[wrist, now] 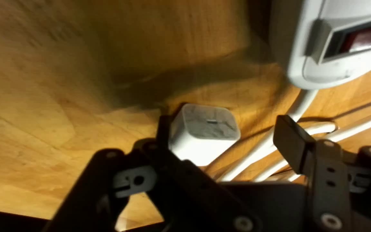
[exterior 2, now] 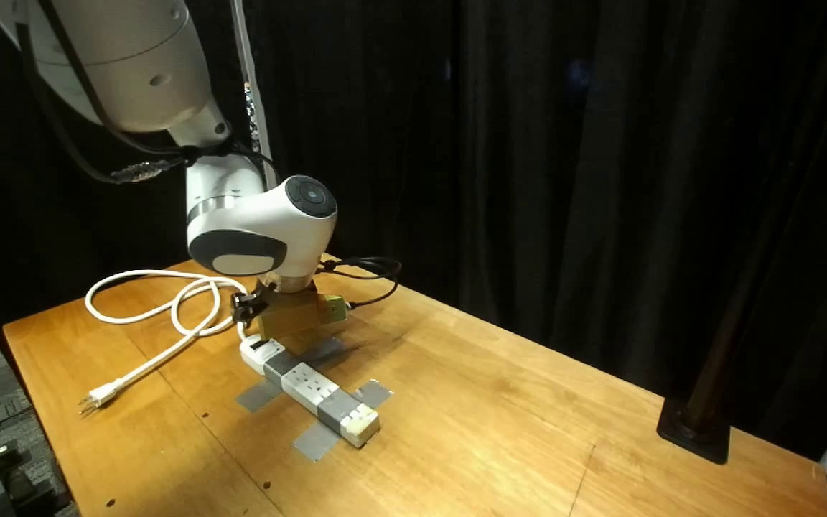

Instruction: Plug the charger head into the extension cable

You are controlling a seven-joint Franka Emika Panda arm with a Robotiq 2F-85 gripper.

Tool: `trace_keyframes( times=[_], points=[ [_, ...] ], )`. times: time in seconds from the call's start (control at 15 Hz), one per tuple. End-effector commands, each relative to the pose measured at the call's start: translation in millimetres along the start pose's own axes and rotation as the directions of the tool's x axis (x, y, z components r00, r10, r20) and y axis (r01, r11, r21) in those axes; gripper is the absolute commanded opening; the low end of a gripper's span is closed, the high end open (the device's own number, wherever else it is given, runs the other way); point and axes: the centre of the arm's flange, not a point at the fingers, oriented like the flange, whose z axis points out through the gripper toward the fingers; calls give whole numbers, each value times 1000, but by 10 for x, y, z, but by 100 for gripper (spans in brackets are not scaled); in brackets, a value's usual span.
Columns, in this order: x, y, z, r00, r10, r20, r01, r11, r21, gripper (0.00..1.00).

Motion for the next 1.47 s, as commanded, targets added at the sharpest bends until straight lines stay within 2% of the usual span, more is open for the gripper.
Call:
trace_keyframes(
  times=[0.0, 0.07, 0.13, 0.2, 0.27, 0.47, 0.53, 0.6, 0.73, 0.93, 1.2, 1.4],
  points=[
    [7, -89, -57, 998, -22, -62, 20, 999, -31, 49],
    [24, -101, -81, 996, -18, -82, 14, 999, -48, 42],
    [35, -108, -92, 995, -12, -98, 5, 998, -67, 83],
    [61, -116, -86, 994, 3, -107, -13, 996, -93, 79],
    [78, -116, -95, 993, 19, -115, -33, 992, -121, 79],
    [94, -151, -83, 991, 42, -130, -64, 983, -173, 99],
    [86, -168, -63, 990, 52, -133, -77, 980, -185, 100],
    [77, -204, -31, 987, 68, -144, -101, 967, -234, 100],
    [73, -266, 15, 988, 99, -122, -131, 949, -288, 100],
    [62, -381, 125, 984, 138, -111, -167, 929, -329, 100],
    [28, -535, 298, 979, 179, -99, -202, 915, -348, 100],
    [15, -486, 391, 978, 200, -68, -210, 902, -377, 98]
  ],
)
